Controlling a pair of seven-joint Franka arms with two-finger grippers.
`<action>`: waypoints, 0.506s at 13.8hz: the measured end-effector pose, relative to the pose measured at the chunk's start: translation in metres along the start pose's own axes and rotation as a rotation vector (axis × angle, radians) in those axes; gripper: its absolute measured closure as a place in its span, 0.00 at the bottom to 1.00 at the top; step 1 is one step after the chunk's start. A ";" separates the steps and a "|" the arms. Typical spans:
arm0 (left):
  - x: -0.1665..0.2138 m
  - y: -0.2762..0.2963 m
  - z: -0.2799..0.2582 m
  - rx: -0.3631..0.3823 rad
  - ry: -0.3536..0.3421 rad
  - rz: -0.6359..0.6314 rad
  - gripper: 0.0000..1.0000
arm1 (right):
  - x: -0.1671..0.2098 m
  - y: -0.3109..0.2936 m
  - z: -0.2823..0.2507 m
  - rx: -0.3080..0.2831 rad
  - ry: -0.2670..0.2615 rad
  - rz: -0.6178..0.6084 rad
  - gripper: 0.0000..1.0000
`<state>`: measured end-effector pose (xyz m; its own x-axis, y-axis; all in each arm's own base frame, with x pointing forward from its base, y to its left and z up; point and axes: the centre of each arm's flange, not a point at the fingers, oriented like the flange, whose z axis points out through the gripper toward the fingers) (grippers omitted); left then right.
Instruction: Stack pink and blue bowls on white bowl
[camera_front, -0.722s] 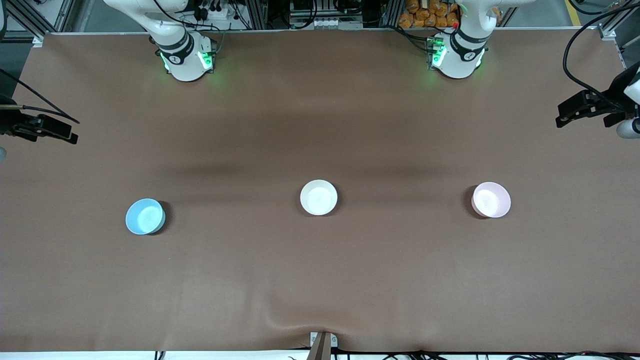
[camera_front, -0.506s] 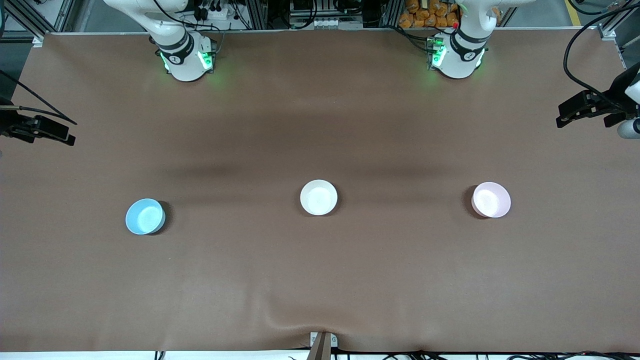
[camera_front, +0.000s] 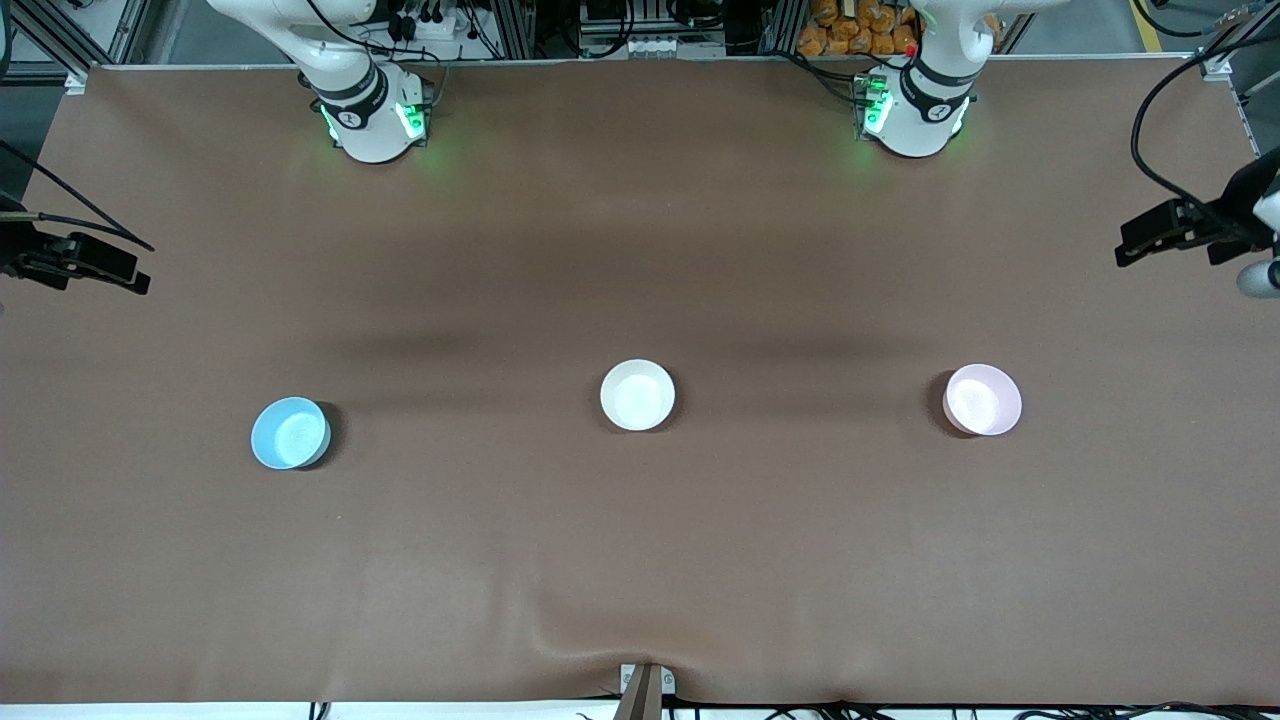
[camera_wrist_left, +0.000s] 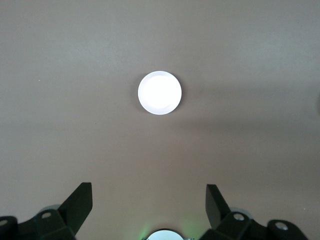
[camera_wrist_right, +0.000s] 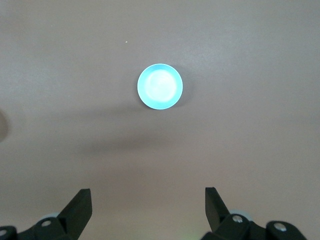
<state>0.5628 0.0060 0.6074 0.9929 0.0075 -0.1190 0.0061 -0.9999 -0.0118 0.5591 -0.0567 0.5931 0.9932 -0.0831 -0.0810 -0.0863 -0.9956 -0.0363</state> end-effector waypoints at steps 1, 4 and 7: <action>0.007 -0.002 0.012 -0.003 -0.022 -0.001 0.00 | 0.001 0.000 0.002 0.000 0.000 0.000 0.00; 0.036 -0.006 0.052 -0.006 -0.051 -0.007 0.00 | 0.006 0.005 0.023 0.000 0.006 -0.005 0.00; 0.067 -0.031 0.098 -0.015 -0.038 0.038 0.00 | 0.012 0.015 0.042 0.000 0.016 -0.001 0.00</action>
<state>0.6177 0.0381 0.5029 0.9871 -0.0304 -0.1569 -0.0295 -0.9995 0.0083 0.5662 -0.0708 0.5493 0.9945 -0.0825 -0.0653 -0.0850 -0.9957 -0.0367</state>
